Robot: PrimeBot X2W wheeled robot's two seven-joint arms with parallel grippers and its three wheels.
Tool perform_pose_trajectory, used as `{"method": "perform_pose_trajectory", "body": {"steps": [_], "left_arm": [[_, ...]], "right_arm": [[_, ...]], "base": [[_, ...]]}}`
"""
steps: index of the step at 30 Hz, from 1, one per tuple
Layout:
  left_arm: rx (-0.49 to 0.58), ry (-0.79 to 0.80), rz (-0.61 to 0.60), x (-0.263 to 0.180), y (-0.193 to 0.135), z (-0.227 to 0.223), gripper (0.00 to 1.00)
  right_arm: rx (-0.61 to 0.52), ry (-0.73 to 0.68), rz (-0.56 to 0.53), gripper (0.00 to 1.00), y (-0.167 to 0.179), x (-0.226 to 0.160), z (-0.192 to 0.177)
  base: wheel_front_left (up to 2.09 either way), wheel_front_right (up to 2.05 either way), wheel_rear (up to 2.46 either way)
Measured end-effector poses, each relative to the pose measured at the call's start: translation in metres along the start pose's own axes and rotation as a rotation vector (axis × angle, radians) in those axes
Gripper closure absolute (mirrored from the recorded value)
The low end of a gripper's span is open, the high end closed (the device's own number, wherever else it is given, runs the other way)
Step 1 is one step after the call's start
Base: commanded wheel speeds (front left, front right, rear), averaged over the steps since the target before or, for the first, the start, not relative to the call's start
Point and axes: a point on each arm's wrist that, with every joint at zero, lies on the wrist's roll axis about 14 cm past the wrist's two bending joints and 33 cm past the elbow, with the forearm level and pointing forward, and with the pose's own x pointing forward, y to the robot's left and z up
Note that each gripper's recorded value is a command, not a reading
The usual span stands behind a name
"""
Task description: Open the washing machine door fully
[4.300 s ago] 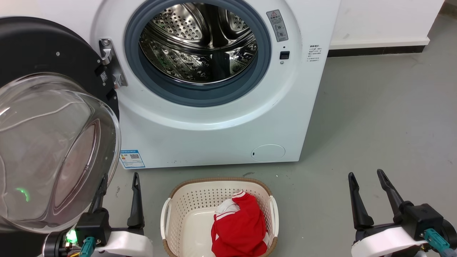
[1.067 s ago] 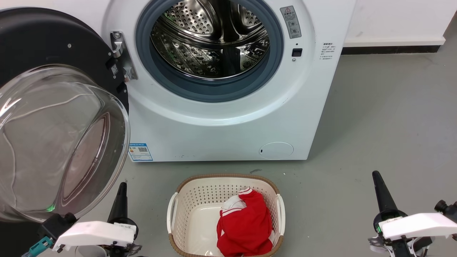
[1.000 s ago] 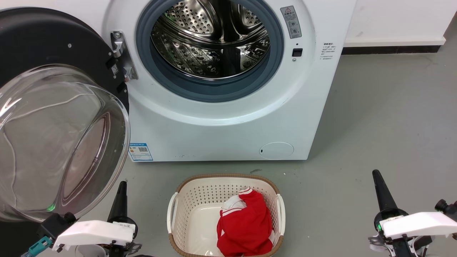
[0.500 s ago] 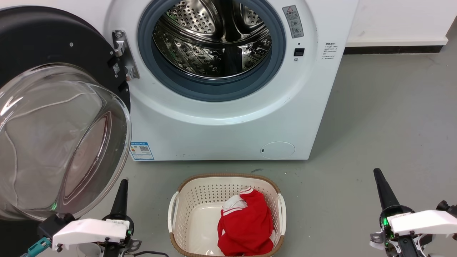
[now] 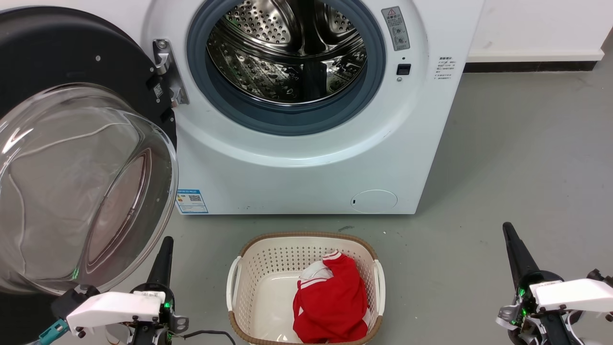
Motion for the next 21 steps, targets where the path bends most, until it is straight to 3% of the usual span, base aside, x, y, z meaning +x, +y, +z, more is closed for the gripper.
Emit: {"method": "perform_pose_trajectory", "body": {"steps": [21], "left_arm": [[-0.17, 0.006, -0.033, 0.0029, -0.0057, 0.0024, 1.0]], "right_arm": [[0.163, 0.006, 0.009, 1.0, 0.0022, 0.0054, 0.001]], "base": [[0.0, 0.0, 0.0]]}}
